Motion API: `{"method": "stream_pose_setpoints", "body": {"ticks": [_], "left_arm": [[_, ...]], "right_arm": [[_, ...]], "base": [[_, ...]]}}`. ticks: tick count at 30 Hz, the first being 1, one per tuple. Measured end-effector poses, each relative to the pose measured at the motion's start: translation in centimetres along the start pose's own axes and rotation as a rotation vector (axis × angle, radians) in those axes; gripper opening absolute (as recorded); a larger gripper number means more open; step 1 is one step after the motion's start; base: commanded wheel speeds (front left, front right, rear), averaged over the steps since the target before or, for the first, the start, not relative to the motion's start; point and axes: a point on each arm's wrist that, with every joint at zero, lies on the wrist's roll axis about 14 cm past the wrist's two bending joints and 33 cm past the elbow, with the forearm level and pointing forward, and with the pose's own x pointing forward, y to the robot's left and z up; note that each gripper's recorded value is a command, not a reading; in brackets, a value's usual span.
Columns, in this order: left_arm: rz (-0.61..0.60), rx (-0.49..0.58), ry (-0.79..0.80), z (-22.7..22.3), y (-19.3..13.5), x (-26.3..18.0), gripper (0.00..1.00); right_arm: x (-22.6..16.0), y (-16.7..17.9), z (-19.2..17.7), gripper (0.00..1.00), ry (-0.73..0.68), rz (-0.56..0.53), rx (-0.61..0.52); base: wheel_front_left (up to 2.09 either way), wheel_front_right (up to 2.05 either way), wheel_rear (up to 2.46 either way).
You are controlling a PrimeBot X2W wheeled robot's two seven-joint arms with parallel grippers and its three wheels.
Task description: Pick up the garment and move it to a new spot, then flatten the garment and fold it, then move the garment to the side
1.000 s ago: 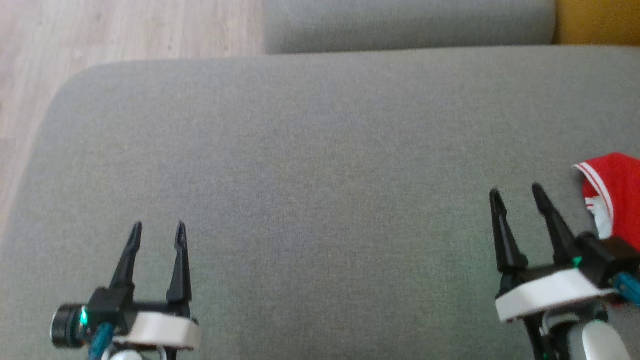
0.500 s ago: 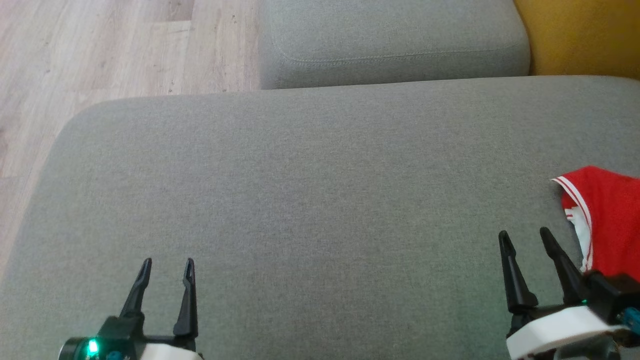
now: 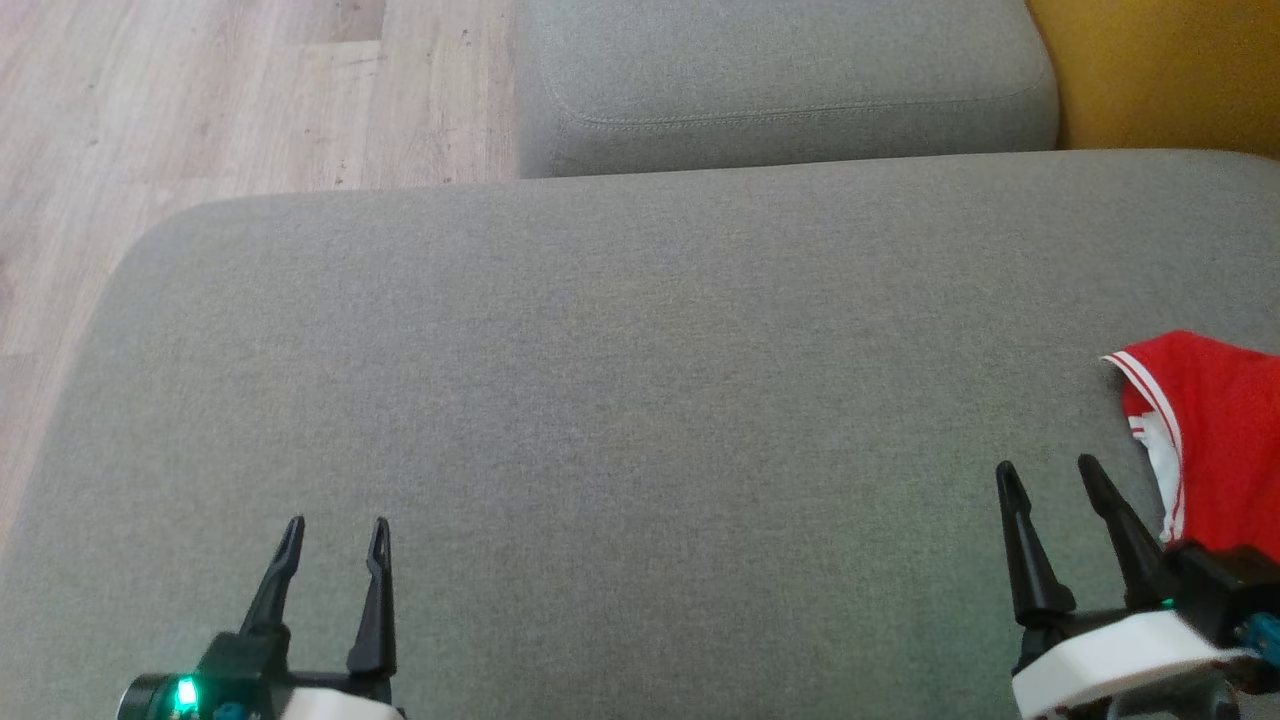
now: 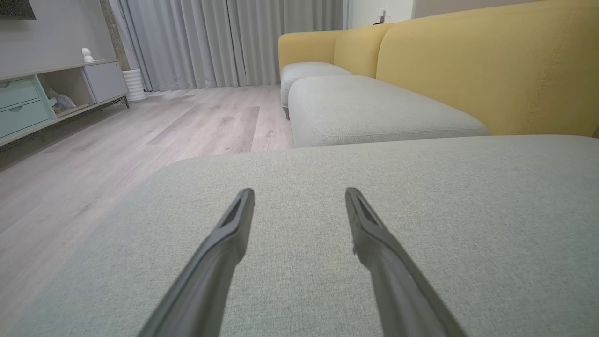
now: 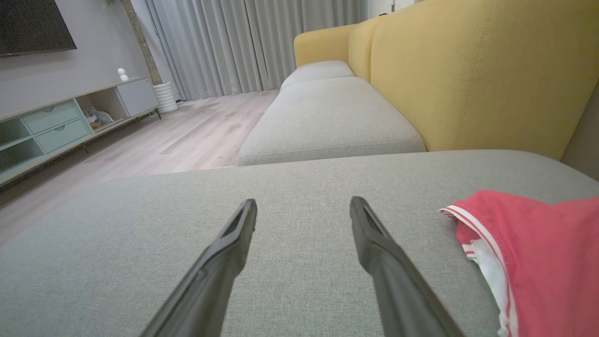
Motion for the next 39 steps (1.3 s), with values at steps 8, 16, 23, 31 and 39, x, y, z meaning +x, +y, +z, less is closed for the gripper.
{"method": "stream_pose_setpoints", "body": {"ticks": [8,16,23,31,39], "left_arm": [[0.017,-0.023,0.097,-3.2,-0.2,-1.0,0.0],[0.027,-0.115,0.134,-3.9,-0.1,-1.1,0.0],[0.037,-0.2,0.16,-4.4,0.0,-1.1,0.0],[0.05,-0.299,0.16,-4.1,0.2,-0.5,0.0],[0.066,-0.391,0.171,-4.1,0.7,-0.1,0.0]], "right_arm": [[-0.4,-0.4,-3.2,0.0,0.098,-0.014,0.025],[-0.4,-0.4,-3.5,0.0,0.098,-0.015,0.127],[-0.4,-0.4,-3.9,0.0,0.104,-0.018,0.213],[-0.3,-0.5,-4.2,0.0,0.104,-0.023,0.311],[0.4,-0.5,-3.6,0.0,0.078,-0.02,0.4]], "base": [[0.0,0.0,0.0],[0.0,0.0,0.0],[0.0,0.0,0.0],[0.0,0.0,0.0],[0.0,0.0,0.0]]}}
